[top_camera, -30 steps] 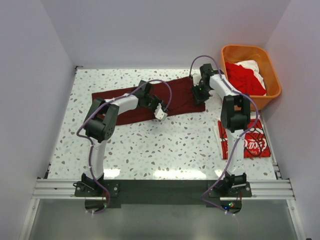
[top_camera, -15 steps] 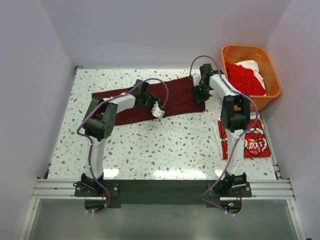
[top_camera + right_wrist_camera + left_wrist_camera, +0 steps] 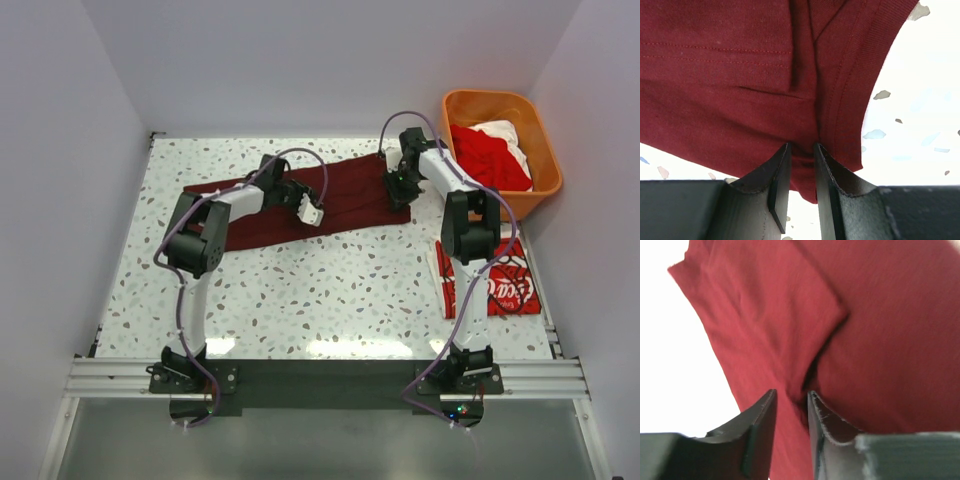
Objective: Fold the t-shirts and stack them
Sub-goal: Fold the tshirt
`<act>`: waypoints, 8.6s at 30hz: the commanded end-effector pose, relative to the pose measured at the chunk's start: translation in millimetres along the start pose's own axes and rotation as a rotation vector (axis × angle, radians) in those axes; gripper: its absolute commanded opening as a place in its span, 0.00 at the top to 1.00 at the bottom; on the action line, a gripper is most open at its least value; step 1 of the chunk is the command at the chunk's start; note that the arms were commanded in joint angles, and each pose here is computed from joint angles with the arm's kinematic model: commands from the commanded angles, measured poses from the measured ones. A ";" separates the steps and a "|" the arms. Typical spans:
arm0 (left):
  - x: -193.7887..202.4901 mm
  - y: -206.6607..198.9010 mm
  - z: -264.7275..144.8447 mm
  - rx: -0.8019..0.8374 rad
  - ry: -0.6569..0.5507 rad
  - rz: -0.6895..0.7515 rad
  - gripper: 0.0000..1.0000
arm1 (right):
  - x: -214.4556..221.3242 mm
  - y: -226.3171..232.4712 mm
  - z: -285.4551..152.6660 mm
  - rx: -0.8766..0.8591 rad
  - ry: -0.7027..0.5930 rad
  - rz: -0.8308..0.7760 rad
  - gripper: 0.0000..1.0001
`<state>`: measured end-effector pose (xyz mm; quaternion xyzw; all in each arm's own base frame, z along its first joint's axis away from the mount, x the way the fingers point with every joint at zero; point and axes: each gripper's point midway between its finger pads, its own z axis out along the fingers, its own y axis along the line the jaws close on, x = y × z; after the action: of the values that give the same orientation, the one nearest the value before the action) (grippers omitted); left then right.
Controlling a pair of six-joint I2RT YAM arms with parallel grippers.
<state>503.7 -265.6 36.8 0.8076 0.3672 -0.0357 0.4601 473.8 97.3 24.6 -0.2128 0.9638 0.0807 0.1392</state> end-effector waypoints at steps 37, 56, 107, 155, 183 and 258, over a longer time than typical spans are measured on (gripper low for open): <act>32.4 -175.6 -190.7 0.307 0.535 -0.814 0.82 | -134.5 30.7 64.0 0.272 -0.281 -0.419 0.91; -207.8 -222.5 -109.5 0.773 0.140 -0.632 0.87 | -187.2 13.9 -117.1 0.409 -0.600 -0.384 0.58; -75.5 -144.8 -165.2 0.071 0.314 -1.079 0.74 | -288.9 110.9 -62.5 0.546 -0.970 -0.637 0.52; 69.9 -56.8 -68.4 -0.137 0.345 -1.582 0.71 | -98.0 68.6 61.9 0.158 -0.203 -0.294 0.58; -32.2 -6.2 -111.0 -0.096 0.055 -1.401 0.53 | -103.6 130.2 -21.5 -0.083 -0.341 -0.431 0.18; -184.7 -273.8 -189.0 0.463 -0.152 -0.219 0.55 | 225.4 295.5 -20.6 -0.368 -0.170 -1.580 0.56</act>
<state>144.4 -137.0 25.8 0.8322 0.4232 -0.2342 0.2711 139.3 273.3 15.7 -0.8303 0.4953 0.1583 0.2006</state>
